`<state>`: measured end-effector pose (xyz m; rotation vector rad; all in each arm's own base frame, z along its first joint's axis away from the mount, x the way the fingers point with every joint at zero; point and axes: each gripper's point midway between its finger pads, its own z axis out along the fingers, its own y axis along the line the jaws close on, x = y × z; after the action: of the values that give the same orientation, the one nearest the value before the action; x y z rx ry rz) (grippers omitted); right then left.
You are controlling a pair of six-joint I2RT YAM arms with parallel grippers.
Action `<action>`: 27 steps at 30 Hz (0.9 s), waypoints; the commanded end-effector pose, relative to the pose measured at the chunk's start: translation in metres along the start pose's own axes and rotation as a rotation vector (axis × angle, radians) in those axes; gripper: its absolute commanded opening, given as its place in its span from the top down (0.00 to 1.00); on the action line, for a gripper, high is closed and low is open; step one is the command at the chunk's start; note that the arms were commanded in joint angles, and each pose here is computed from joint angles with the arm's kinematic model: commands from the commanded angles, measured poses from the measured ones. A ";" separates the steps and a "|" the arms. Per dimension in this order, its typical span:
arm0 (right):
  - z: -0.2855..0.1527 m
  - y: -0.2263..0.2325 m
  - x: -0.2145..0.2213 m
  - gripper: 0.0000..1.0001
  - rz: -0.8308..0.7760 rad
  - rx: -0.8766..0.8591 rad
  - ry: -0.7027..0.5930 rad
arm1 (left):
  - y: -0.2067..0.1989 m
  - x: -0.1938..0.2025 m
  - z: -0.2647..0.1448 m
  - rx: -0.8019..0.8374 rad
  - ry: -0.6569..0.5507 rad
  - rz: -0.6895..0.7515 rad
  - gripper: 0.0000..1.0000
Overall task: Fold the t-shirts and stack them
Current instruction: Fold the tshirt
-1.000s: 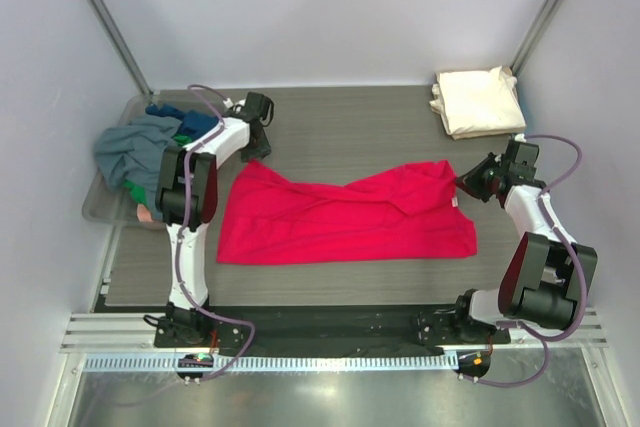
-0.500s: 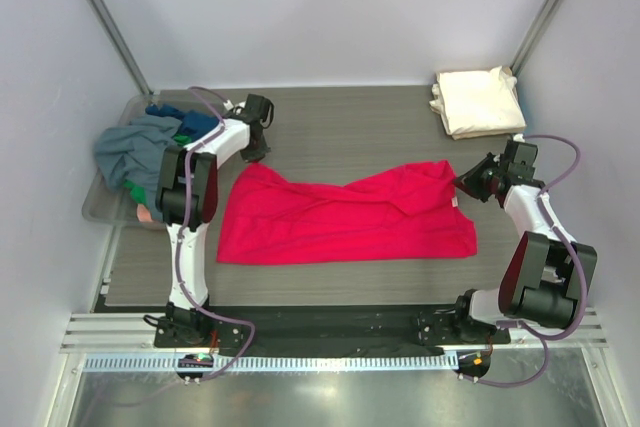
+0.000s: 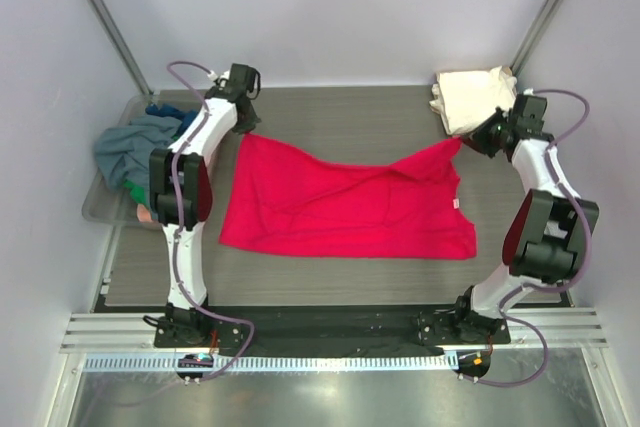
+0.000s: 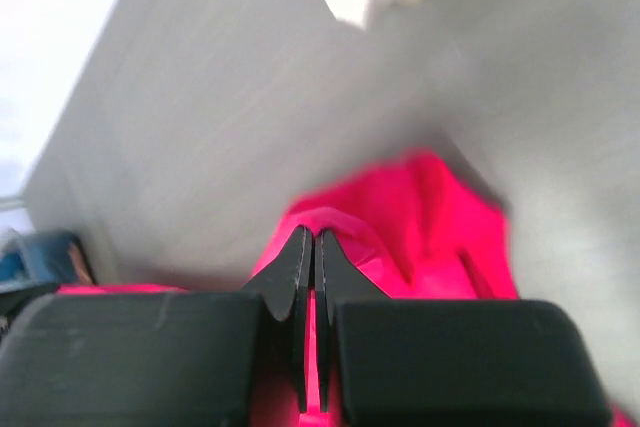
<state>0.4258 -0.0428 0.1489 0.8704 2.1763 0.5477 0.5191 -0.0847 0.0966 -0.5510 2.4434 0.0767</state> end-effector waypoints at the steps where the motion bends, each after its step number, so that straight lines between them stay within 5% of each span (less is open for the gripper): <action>1: 0.013 0.038 -0.035 0.99 -0.008 -0.073 -0.025 | 0.008 -0.040 -0.026 0.022 -0.056 -0.060 1.00; 6: 0.023 0.078 -0.064 0.99 -0.059 -0.136 -0.052 | 0.019 -0.059 -0.031 0.026 -0.071 -0.106 1.00; 15: 0.013 0.108 -0.041 0.99 -0.134 -0.210 0.015 | 0.031 -0.047 -0.037 0.031 -0.052 -0.101 1.00; 27: -0.043 0.061 0.031 0.99 -0.134 -0.139 0.054 | 0.056 -0.024 -0.070 0.037 -0.053 -0.102 1.00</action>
<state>0.4216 0.0150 0.1871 0.6690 2.2306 0.6710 0.4761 -0.0436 0.1242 -0.6494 2.4539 0.0436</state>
